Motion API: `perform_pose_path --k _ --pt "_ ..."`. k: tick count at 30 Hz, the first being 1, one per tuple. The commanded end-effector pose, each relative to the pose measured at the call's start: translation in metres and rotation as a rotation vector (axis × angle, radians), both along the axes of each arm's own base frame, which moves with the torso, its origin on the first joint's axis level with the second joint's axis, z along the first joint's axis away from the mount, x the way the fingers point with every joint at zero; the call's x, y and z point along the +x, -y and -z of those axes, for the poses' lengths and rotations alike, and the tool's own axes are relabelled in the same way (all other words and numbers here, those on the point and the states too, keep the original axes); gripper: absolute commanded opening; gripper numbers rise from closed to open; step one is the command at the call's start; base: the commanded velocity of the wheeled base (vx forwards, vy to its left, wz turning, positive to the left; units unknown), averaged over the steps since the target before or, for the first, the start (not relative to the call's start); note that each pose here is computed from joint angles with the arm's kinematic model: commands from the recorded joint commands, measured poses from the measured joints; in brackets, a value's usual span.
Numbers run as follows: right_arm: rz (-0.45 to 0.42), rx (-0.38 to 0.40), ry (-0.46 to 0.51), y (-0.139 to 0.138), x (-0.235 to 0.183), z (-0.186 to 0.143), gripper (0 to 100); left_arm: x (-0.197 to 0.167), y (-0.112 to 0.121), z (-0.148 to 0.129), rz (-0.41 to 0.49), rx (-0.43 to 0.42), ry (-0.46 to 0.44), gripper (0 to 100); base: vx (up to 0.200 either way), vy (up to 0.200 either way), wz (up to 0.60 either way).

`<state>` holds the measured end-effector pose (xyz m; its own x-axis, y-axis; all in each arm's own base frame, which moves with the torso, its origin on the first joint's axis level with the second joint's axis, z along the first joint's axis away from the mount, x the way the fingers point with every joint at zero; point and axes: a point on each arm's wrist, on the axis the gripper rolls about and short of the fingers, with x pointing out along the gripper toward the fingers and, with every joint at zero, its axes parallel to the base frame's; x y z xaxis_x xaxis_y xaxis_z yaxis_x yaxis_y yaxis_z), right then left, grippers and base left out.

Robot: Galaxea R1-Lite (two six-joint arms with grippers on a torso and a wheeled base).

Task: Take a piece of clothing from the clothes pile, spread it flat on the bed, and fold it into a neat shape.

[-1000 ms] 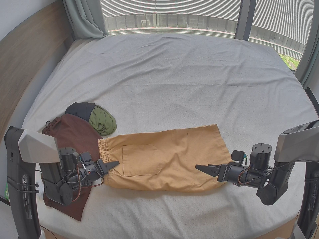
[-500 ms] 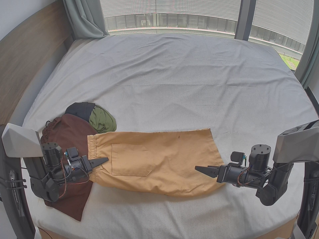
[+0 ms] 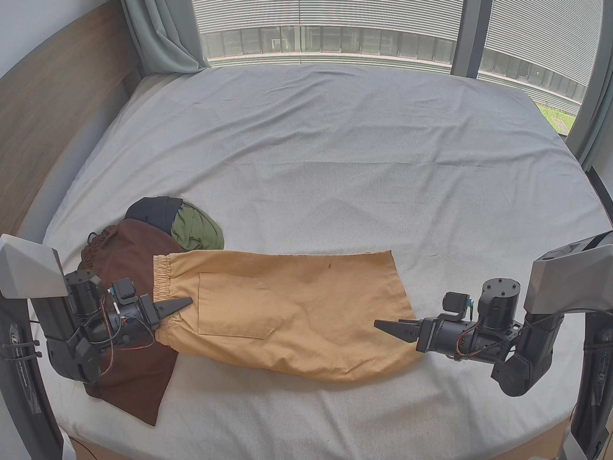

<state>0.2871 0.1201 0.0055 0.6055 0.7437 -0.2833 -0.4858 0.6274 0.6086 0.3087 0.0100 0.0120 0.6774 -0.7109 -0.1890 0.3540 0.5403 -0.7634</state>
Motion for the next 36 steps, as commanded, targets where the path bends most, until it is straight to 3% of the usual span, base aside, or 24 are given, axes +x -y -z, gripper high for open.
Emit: perform_pose_path --k 1,10,20,36 --pt "-0.001 0.000 -0.001 0.000 0.000 0.000 100 -0.001 -0.011 -0.005 -0.017 -0.004 0.018 0 0.000 0.000 0.00" --pt "-0.001 0.000 0.001 -0.001 0.000 0.000 100 -0.003 -0.018 -0.010 -0.019 -0.009 0.034 0 0.000 0.000 0.00" --pt "-0.008 -0.010 0.015 -0.001 0.000 0.000 100 -0.005 -0.011 -0.015 0.002 -0.010 0.040 0 0.000 0.000 0.00" --pt "-0.017 -0.010 0.016 -0.003 -0.003 -0.002 100 -0.004 0.050 -0.025 0.049 0.027 0.075 0 0.000 0.000 0.00"
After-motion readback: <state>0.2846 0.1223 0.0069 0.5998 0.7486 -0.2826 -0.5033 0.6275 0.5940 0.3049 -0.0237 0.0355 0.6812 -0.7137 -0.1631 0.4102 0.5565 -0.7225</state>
